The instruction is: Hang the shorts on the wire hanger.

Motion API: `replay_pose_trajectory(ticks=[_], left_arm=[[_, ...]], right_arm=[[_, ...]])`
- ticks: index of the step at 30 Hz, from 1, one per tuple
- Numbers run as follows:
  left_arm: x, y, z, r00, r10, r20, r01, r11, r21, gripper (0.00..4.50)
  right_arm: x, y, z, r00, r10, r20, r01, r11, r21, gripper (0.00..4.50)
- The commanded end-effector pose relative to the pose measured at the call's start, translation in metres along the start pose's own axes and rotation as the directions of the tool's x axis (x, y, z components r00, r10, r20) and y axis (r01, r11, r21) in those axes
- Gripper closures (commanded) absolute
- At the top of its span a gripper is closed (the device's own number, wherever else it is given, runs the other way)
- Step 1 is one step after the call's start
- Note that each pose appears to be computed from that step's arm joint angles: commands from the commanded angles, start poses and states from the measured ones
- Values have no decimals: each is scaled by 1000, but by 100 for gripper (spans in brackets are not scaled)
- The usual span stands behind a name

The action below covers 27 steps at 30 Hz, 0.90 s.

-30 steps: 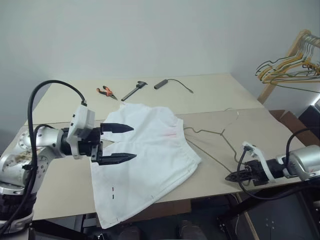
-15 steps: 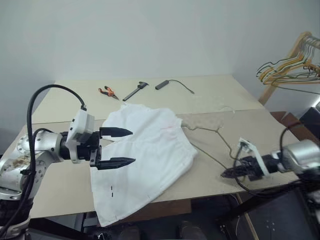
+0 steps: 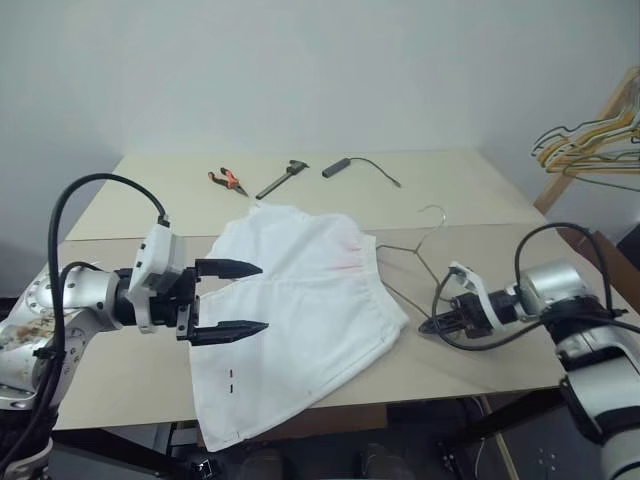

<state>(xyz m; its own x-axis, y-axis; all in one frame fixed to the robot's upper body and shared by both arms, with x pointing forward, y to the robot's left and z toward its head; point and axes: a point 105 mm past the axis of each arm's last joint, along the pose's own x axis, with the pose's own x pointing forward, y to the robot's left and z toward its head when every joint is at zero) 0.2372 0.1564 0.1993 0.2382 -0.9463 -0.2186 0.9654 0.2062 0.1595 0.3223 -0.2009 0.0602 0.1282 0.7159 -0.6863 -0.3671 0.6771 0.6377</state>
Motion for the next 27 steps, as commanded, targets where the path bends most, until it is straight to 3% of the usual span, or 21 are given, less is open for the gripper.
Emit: replay_pose_trajectory(ticks=[1,10,16,20,24,27], left_arm=[[1,-2,10,1000,-7,7,7,999,46,4],[-2,-8,7,1000,9,3,-9,999,37,4],[-3,-11,7,1000,17,2,-17,999,33,4],[-3,-8,8,1000,24,2,-24,999,37,4],[-4,-5,8,1000,26,1,-26,999,39,4],[-3,-1,8,1000,31,2,-31,999,42,4]], right_arm=[[-3,7,19,999,16,39,-14,999,-50,450],[13,8,20,998,56,4,-56,998,-34,450],[16,3,33,998,-21,53,24,999,-48,450],[14,4,54,988,-74,134,93,985,-146,450],[4,4,74,962,-159,223,232,905,-356,450],[-12,20,97,912,-167,375,362,758,-543,450]])
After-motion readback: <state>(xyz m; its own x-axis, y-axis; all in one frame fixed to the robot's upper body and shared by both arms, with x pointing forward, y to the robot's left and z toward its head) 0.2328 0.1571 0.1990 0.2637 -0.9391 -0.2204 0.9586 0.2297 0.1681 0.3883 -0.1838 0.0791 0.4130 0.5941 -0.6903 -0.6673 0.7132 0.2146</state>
